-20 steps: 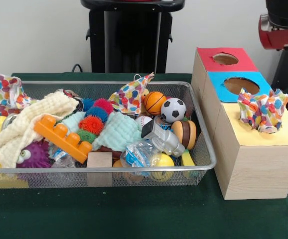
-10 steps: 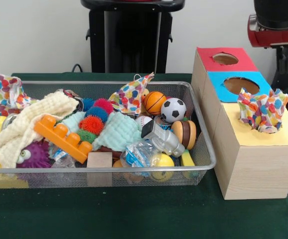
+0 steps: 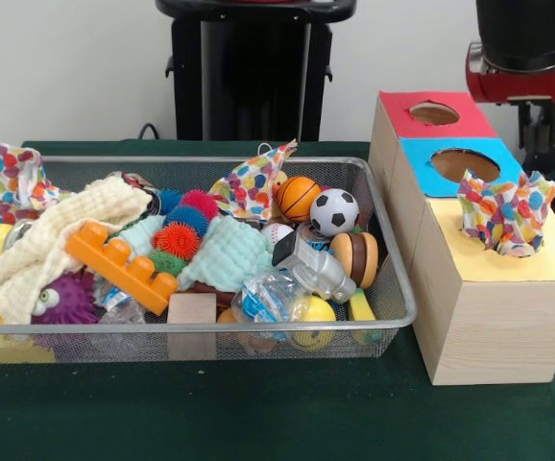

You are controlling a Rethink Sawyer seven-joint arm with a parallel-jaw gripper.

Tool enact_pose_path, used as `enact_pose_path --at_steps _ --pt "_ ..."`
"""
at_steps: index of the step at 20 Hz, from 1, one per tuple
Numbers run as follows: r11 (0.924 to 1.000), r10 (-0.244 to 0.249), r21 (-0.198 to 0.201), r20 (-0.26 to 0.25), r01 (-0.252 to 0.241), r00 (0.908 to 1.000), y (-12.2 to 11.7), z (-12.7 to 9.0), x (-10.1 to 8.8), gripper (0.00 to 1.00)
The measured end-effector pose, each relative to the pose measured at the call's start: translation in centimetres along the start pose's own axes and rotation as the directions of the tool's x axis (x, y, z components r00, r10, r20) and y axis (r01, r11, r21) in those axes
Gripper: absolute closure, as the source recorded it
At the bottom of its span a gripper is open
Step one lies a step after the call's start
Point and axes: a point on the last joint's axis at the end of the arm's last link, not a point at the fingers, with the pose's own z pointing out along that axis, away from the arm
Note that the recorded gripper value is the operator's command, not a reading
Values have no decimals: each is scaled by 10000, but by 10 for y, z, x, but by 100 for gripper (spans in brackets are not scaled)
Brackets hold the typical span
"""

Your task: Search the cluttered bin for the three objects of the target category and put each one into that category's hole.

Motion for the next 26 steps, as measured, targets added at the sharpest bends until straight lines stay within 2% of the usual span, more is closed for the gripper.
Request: enact_pose_path --at_steps 6,10,12,18,26 --pt "9985 -233 492 295 218 9993 -9 29 -1 100" --pt "9960 -384 818 133 372 9992 -15 52 3 100" --pt "9936 -430 1041 -141 442 9990 -21 72 7 100" --pt "9924 -547 1088 -197 565 9983 -17 73 3 100" --pt "9914 -607 1124 -623 674 9962 -14 74 -2 100"
